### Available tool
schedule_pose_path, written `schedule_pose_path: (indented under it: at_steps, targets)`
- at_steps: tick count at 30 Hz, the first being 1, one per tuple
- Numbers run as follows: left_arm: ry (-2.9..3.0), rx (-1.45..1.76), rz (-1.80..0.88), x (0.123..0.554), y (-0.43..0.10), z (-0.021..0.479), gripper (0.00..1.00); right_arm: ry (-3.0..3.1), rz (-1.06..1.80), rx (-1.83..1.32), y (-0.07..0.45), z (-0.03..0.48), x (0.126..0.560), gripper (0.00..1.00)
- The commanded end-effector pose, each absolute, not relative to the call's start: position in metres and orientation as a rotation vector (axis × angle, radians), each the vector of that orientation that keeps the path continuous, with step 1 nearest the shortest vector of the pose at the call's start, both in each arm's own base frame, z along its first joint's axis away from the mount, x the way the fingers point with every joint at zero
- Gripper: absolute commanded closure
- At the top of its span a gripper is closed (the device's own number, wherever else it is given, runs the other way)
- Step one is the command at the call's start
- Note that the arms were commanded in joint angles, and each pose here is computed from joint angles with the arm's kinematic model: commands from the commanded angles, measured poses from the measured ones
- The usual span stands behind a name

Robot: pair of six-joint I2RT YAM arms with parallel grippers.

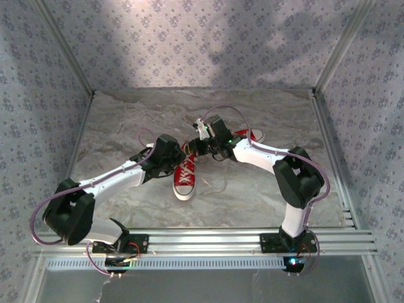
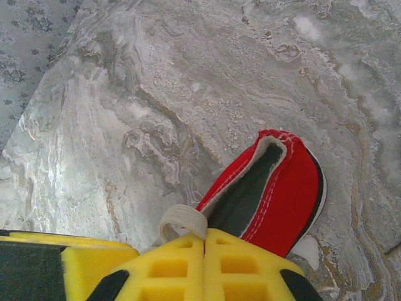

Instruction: Tie the shoes

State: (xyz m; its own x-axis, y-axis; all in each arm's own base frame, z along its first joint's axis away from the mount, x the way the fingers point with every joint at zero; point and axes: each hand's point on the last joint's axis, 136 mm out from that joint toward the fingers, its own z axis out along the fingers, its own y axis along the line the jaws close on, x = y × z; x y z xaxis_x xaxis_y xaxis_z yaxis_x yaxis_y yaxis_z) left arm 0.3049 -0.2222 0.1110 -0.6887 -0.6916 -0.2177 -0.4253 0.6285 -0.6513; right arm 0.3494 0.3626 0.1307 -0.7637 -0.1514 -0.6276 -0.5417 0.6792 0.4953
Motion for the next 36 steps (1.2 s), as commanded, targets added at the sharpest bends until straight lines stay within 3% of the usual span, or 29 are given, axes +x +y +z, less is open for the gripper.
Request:
schedule_pose_path:
  at_steps: [1, 36]
  targets:
    - [2.348, -0.9, -0.828, 0.313, -0.227, 0.123, 0.68, 2.296, 0.945, -0.543, 0.365, 0.147, 0.346, 1.0]
    - [2.368, -0.97, -0.749, 0.292, -0.222, 0.111, 0.66, 2.303, 0.931, -0.554, 0.365, 0.143, 0.344, 1.0]
